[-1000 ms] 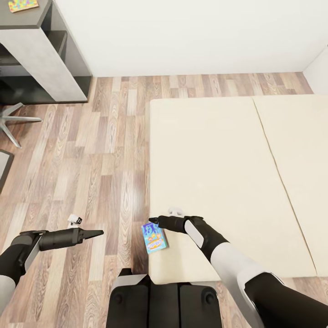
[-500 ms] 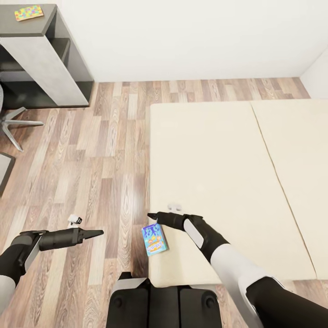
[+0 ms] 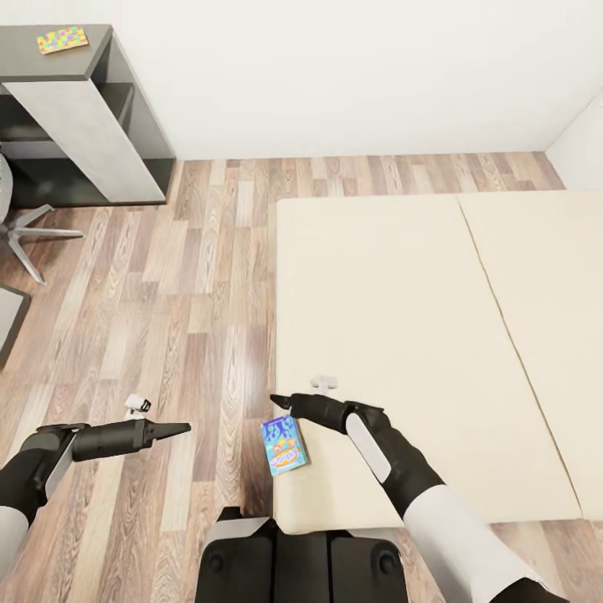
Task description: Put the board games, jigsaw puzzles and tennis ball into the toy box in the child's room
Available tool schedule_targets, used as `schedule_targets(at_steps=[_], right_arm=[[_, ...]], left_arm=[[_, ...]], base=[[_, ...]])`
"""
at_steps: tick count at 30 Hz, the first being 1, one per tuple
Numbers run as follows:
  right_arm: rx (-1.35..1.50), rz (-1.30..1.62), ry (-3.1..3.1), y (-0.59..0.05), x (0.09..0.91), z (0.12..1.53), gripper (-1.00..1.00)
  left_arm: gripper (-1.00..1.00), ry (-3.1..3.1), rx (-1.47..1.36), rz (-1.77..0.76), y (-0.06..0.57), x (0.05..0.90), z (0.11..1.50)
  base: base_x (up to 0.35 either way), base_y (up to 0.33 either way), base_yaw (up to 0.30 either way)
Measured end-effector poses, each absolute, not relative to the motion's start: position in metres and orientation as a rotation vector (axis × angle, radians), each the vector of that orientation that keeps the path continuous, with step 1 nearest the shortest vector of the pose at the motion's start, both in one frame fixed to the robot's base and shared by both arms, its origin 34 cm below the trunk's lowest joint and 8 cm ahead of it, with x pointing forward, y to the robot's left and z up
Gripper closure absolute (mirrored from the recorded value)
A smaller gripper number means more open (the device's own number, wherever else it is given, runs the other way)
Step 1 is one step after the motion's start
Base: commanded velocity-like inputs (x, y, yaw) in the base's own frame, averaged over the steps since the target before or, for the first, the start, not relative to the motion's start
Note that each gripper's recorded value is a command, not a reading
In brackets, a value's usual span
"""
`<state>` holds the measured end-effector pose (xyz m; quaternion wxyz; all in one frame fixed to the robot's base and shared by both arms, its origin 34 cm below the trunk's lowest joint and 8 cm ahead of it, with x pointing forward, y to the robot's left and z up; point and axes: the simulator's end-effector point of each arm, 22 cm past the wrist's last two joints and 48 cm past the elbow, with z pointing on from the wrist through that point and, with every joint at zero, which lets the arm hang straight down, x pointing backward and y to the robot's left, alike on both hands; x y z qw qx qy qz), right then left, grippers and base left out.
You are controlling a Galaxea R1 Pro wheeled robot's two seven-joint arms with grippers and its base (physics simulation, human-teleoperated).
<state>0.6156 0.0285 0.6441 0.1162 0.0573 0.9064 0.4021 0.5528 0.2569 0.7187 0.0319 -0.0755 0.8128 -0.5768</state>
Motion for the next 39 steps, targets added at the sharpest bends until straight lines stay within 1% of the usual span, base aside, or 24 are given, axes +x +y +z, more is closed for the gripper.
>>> schedule_targets(at_steps=[13, 23, 39], right_arm=[[0.139, 1.134, 2.645, 0.014, 0.615, 0.667, -1.0], [0.127, 1.125, 2.633, 0.012, 0.616, 0.682, -1.0], [0.111, 1.118, 2.613, 0.012, 0.62, 0.698, -1.0]], left_arm=[[-1.0, 2.482, -0.236, -1.745, 0.266, 0.562, 0.732], [-1.0, 2.47, -0.245, -1.711, 0.279, 0.567, 0.748], [-1.0, 2.451, -0.224, -1.698, 0.281, 0.572, 0.763]], base=[[0.0, 0.0, 0.0], [0.0, 0.0, 0.0], [0.0, 0.0, 0.0]])
